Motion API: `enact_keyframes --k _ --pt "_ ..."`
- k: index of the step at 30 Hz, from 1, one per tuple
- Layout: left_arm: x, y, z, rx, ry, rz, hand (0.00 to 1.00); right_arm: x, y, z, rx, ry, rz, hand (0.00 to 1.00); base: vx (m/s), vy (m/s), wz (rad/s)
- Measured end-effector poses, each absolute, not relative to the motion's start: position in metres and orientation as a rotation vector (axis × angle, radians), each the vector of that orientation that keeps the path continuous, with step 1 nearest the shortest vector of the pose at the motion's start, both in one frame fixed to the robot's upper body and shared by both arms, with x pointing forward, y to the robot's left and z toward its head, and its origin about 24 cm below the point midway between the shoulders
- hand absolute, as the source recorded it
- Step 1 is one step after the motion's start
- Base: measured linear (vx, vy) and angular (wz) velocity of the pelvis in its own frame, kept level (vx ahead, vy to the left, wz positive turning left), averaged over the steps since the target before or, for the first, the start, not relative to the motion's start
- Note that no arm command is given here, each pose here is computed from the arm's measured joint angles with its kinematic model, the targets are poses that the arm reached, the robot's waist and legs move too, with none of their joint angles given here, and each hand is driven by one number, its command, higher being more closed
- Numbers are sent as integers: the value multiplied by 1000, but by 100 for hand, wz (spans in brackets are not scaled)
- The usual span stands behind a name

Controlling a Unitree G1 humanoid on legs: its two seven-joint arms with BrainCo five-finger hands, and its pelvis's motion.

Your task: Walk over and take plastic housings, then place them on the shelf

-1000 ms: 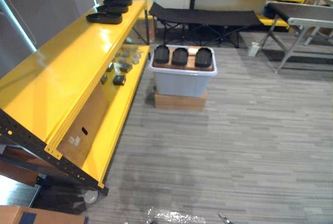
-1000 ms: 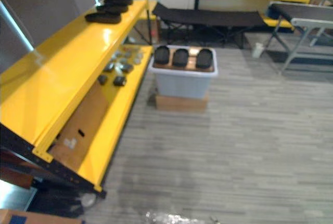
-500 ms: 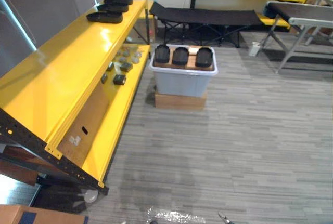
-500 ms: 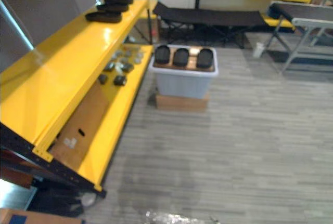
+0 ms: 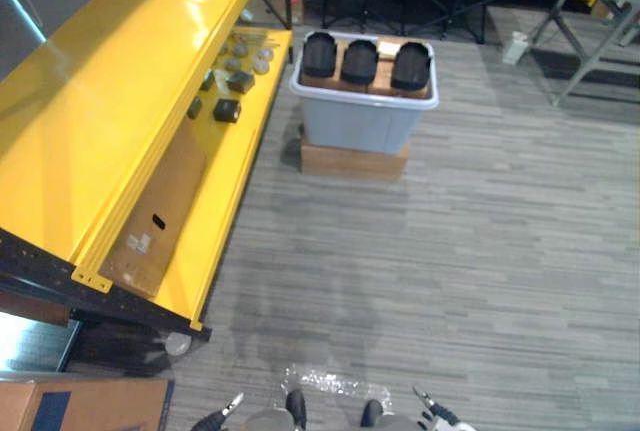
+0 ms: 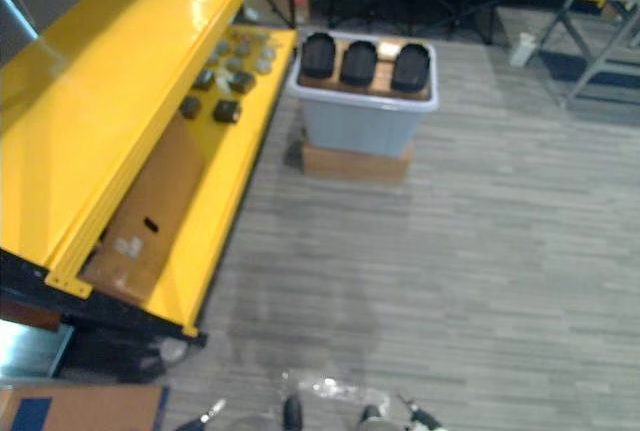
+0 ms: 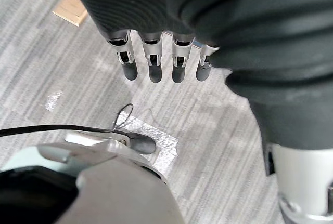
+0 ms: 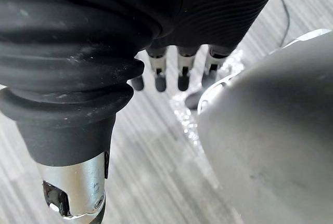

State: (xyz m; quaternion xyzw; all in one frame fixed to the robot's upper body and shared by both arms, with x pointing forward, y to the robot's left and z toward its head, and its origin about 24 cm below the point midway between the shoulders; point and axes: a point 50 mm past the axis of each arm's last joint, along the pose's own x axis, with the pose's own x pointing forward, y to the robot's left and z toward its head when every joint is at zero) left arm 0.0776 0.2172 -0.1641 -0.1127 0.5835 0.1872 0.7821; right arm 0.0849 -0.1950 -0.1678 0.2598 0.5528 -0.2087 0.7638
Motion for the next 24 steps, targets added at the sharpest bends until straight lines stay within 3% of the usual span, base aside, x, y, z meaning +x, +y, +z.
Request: enact_keyframes --k 7,24 --pt "108 221 -156 -233 1174 386 0 120 -193 -159 528 1117 -382 0 -123 -10 0" --pt "111 217 -156 -261 1127 396 0 105 -195 -162 491 1160 -379 0 19 -9 4"
